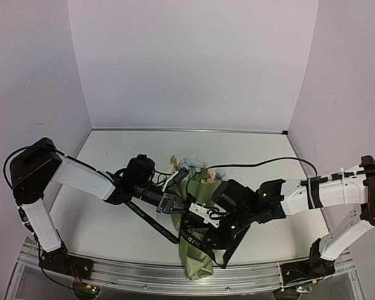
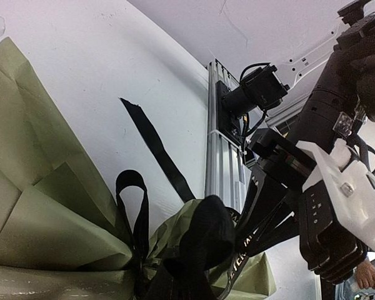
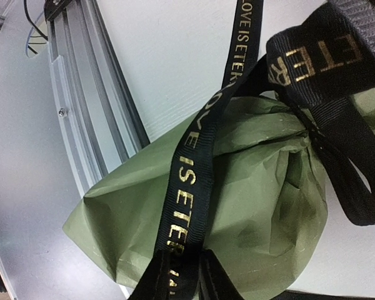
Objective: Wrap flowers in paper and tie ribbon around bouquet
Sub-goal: Cross the half-tied ribbon over the folded bouquet.
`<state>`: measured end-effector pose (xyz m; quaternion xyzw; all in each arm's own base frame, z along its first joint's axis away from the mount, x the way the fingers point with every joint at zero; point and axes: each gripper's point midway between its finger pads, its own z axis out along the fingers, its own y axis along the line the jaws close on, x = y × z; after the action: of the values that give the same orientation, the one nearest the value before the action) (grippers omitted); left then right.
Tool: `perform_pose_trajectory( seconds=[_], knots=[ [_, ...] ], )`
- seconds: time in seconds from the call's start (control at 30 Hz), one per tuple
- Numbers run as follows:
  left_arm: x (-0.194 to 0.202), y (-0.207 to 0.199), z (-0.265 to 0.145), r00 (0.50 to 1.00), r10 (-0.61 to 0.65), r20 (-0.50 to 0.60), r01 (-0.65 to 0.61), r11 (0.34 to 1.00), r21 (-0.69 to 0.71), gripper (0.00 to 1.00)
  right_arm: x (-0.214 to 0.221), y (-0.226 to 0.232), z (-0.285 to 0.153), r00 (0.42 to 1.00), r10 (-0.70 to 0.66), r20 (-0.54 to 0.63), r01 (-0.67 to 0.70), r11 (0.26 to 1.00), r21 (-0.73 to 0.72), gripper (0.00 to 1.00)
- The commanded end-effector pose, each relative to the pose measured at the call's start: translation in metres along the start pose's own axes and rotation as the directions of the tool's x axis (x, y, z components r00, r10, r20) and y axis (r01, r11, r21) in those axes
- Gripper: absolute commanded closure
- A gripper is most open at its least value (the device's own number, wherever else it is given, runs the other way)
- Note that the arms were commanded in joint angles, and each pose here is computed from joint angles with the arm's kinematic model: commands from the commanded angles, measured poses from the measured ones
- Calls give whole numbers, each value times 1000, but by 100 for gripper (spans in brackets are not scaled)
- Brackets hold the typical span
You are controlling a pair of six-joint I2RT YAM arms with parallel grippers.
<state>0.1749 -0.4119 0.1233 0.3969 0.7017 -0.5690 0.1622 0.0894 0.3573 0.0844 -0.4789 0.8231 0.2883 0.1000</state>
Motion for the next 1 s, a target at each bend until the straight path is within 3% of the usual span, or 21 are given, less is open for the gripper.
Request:
perform_pose_trajectory(
  seconds=[0.0, 0.2, 0.7, 0.97],
  knots=[
    [-9, -2, -2, 999, 44, 19, -44, 999, 6, 100, -16, 4, -15, 998, -23, 60, 22, 999, 25, 93],
    [-10, -2, -4, 998, 50, 23, -50, 999, 2, 100, -15, -3, -20, 997, -24, 79, 19, 997, 72, 100],
    [-23, -7, -15, 993, 89, 78, -86, 995, -47, 100, 10, -49, -33, 993, 27, 112, -56, 962, 267, 100],
    [-25, -15, -24, 988, 126, 95, -119, 990, -76, 100, -2, -66, -31, 962, 227, 154, -259, 935, 241, 100]
  ],
)
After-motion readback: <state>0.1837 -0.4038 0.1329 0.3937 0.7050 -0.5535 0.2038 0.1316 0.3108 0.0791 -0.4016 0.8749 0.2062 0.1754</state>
